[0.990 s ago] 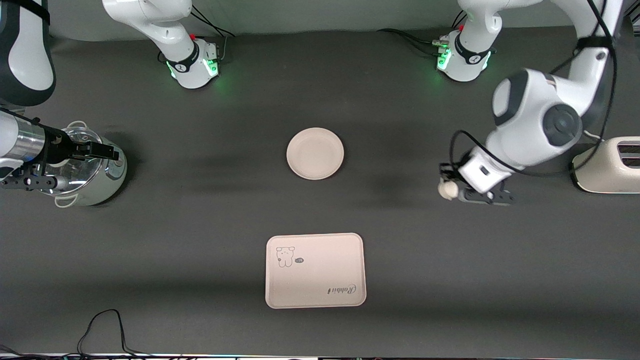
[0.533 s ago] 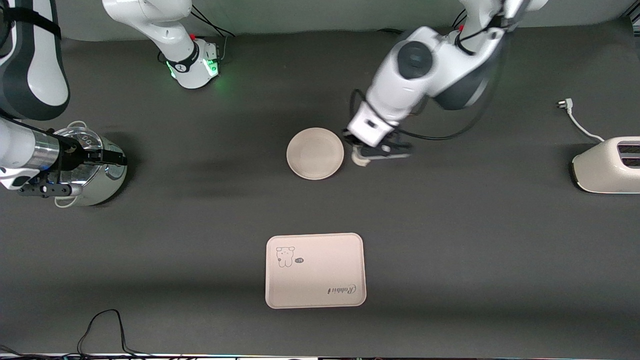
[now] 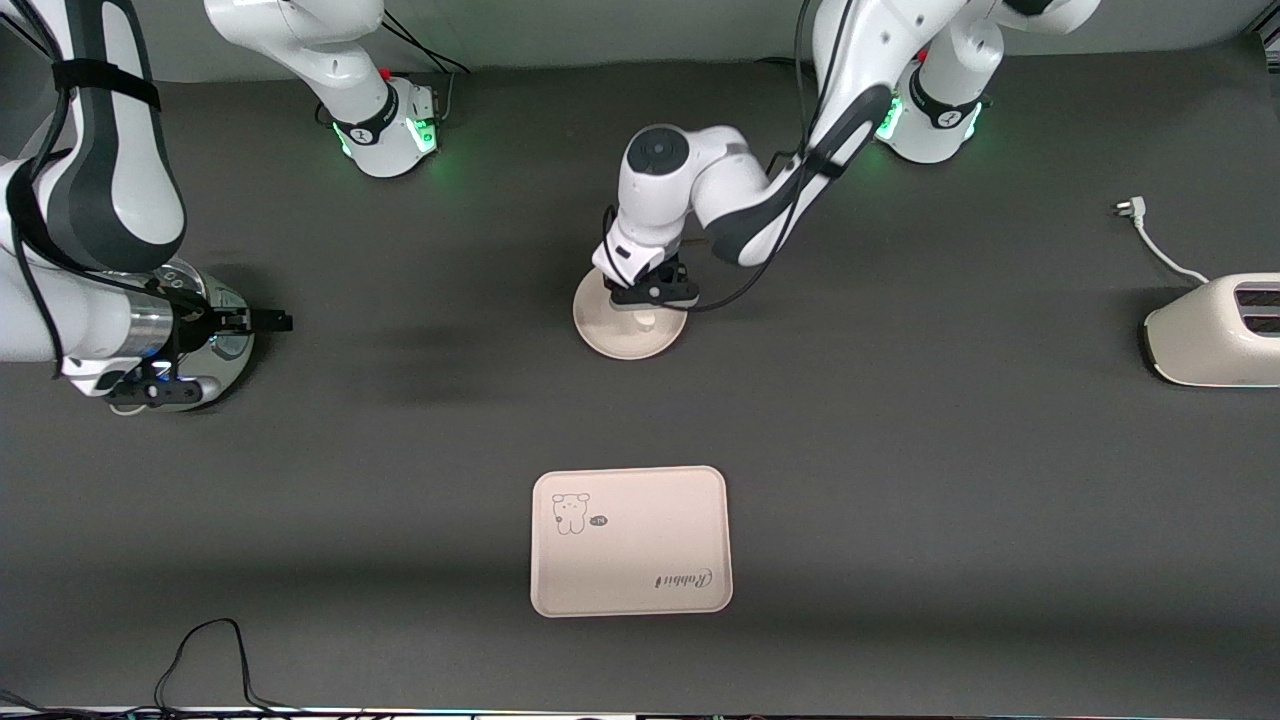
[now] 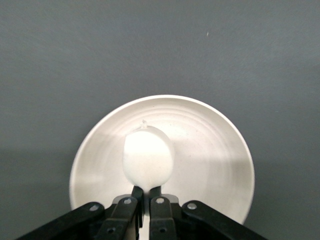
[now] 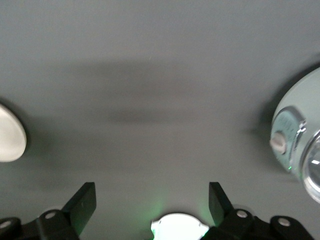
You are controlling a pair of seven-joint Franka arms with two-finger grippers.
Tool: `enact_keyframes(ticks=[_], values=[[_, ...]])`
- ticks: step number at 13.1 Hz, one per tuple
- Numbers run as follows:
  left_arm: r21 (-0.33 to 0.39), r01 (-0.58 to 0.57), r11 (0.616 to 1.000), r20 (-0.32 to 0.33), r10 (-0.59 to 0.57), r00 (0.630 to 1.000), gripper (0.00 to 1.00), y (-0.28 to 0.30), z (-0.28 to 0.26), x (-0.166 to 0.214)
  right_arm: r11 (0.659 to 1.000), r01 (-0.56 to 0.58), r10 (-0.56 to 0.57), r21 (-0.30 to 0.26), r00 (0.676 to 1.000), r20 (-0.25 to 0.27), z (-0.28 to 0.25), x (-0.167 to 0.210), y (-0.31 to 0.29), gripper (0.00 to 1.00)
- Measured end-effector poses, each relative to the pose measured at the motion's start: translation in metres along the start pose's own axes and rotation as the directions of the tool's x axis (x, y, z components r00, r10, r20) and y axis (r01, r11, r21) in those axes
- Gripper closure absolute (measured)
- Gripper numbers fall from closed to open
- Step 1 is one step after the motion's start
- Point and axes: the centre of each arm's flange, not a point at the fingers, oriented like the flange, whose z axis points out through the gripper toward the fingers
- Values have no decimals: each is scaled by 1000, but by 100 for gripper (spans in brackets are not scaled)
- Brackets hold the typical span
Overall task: Place bun in plate and plate on tray
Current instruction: 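Release the bun onto the plate while the right gripper approaches the plate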
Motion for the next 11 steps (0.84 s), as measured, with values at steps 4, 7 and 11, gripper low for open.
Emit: enact_keyframes(ticks=[4, 7, 11], values=[[31, -20, 999, -1, 20, 1000, 84, 13, 32, -27, 997, 58, -61, 51, 997, 57, -6, -20, -16, 0], [38, -37, 999, -27, 38, 999, 53, 19, 33, -32, 994, 98, -100, 40, 992, 76, 17, -15, -34, 0], [34, -28, 999, -58, 30, 998, 7, 22, 24, -17, 987, 159, -159, 5, 985, 73, 74, -4, -72, 0]])
